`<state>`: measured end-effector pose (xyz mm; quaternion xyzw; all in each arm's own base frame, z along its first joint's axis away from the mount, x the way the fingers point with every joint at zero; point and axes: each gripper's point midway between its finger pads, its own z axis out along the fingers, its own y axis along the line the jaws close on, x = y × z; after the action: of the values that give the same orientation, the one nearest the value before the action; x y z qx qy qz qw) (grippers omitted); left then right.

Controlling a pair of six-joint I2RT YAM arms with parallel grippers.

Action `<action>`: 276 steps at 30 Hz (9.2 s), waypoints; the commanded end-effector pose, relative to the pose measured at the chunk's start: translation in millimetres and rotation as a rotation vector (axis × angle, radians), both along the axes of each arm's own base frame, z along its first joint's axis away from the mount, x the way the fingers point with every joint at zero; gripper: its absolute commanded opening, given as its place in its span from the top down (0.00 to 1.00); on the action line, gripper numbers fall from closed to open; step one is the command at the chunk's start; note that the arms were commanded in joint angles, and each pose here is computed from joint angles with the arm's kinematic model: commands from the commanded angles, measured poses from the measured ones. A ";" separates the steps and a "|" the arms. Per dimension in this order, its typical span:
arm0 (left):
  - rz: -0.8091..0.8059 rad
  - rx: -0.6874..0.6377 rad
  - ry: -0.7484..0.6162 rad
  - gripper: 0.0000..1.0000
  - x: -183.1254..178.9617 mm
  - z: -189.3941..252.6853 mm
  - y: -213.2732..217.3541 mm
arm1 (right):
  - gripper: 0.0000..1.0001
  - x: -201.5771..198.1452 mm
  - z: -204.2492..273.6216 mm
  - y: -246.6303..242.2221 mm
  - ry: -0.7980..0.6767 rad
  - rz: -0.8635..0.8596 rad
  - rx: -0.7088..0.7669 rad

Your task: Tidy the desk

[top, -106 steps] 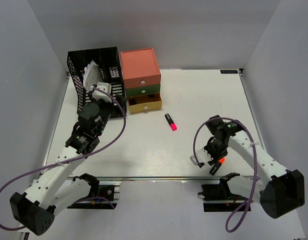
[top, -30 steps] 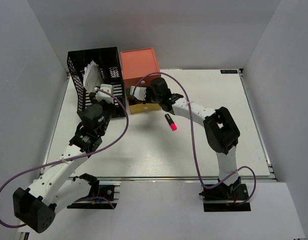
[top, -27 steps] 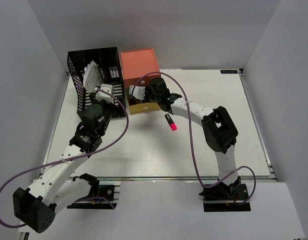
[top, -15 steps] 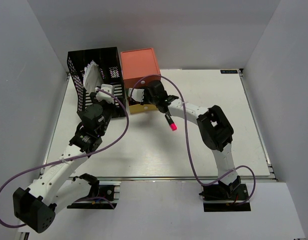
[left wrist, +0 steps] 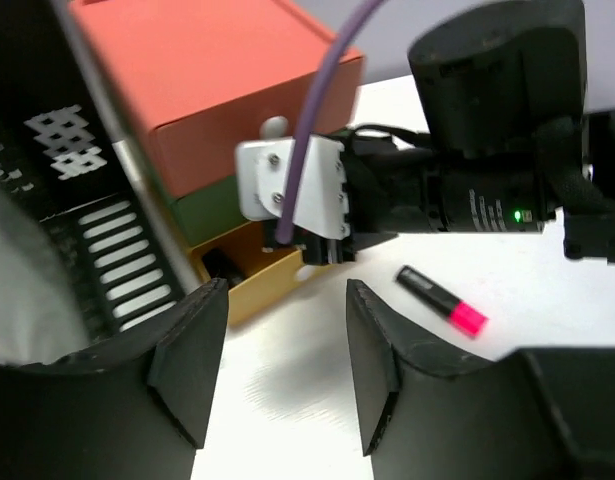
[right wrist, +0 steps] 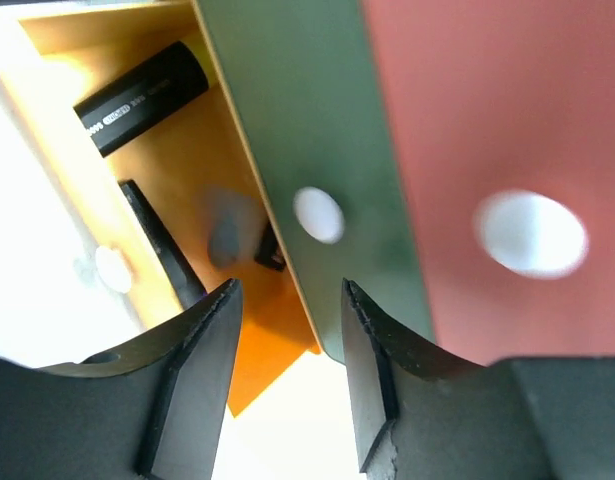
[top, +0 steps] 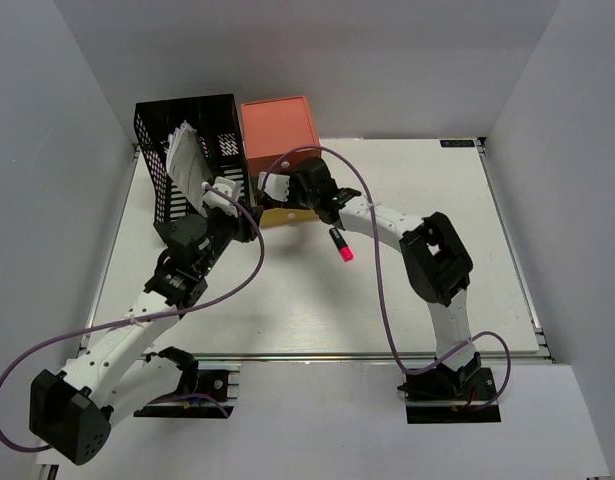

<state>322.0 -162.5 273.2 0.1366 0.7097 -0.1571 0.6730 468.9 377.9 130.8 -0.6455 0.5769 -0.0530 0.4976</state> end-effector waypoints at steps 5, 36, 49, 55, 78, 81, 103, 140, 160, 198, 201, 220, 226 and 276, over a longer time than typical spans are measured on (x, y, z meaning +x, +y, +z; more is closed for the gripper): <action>-0.130 -0.027 0.012 0.40 -6.9 -8.4 -27.7 | 0.44 -8.2 52.7 -3.8 0.006 -0.032 0.092; 0.248 -0.179 1.027 0.35 24.5 -178.3 -236.1 | 0.43 -165.0 98.1 -262.9 0.594 -0.649 0.961; 0.525 -0.145 1.006 0.33 36.2 -193.2 -245.0 | 0.40 -171.3 111.4 -275.7 0.558 -0.634 0.997; 0.605 -0.114 0.964 0.33 39.2 -199.4 -228.1 | 0.40 -170.3 111.4 -278.2 0.551 -0.641 1.000; 0.645 -0.033 0.988 0.33 47.2 -251.8 -221.9 | 0.39 -165.9 110.9 -287.3 0.508 -0.671 1.001; 0.644 0.002 1.031 0.36 38.4 -264.5 -219.8 | 0.39 -166.1 111.8 -287.7 0.503 -0.670 1.004; 0.378 0.151 1.025 0.89 1.4 -247.0 -193.3 | 0.39 -165.7 107.1 -286.7 0.512 -0.662 1.007; 1.012 -1.235 0.750 1.00 122.1 -88.9 -89.7 | 0.39 -157.8 104.0 -308.2 0.461 -0.726 1.016; 1.171 -1.347 0.777 1.00 146.7 -126.0 -75.0 | 0.39 -157.4 104.0 -310.1 0.454 -0.732 1.016; 0.997 -1.409 0.835 0.80 146.2 -113.7 -84.6 | 0.34 -163.0 101.7 -306.8 0.478 -0.659 0.991; 0.868 -1.363 0.840 0.92 137.2 -107.9 -88.9 | 0.33 -176.7 100.9 -287.6 0.504 -0.483 0.920; -0.275 -0.061 0.354 0.24 -11.1 -22.8 -67.1 | 1.00 -242.9 54.4 -190.9 0.416 0.322 0.503; -0.151 0.135 0.214 0.20 -35.3 -39.8 -10.7 | 1.00 -189.6 4.7 -154.7 0.353 0.235 0.196; 0.192 0.144 -0.003 0.10 -61.4 1.7 75.7 | 1.00 44.4 -59.5 -7.8 -0.027 -0.086 0.028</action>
<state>262.8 -89.1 266.2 0.1191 0.7348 -0.0425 0.6663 506.8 362.8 47.6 -0.6292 0.6061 -0.0812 0.4798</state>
